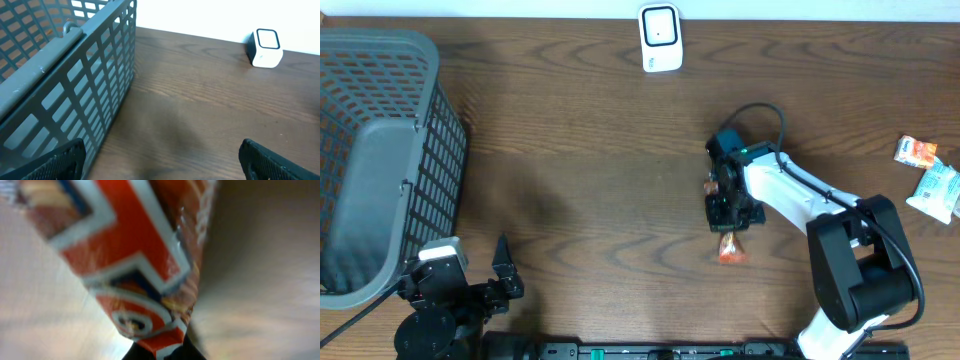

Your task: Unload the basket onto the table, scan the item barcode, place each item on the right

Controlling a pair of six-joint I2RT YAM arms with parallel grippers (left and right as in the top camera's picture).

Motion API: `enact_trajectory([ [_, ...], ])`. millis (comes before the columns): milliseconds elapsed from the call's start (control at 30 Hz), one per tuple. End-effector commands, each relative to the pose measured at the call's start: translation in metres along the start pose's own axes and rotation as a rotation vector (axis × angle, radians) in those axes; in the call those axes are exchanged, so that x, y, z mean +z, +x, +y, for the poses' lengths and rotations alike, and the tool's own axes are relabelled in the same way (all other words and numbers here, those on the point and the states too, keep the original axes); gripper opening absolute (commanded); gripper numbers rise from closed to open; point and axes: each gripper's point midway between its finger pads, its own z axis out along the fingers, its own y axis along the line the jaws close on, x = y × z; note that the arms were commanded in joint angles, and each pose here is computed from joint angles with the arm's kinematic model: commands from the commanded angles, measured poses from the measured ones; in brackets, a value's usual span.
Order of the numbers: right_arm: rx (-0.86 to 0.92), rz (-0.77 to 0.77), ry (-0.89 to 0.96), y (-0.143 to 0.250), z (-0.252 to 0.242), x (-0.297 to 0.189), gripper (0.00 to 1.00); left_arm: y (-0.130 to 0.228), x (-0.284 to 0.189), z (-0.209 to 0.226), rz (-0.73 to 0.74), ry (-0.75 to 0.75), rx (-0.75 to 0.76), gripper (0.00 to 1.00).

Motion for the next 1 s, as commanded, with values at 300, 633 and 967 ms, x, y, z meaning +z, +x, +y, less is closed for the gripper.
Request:
enact_trajectory([
  [300, -0.583, 0.151, -1.168, 0.060, 0.148, -0.135, 0.01, 0.000, -0.001, -0.001, -0.003, 0.007, -0.004, 0.98],
  [633, -0.582, -0.054, -1.470, 0.045, 0.173, -0.182, 0.01, 0.000, -0.001, -0.001, -0.003, 0.007, -0.004, 0.98],
  [967, -0.633, -0.101, -1.472, 0.043, 0.174, -0.182, 0.01, 0.000, -0.001, -0.001, -0.003, 0.007, -0.004, 0.98],
])
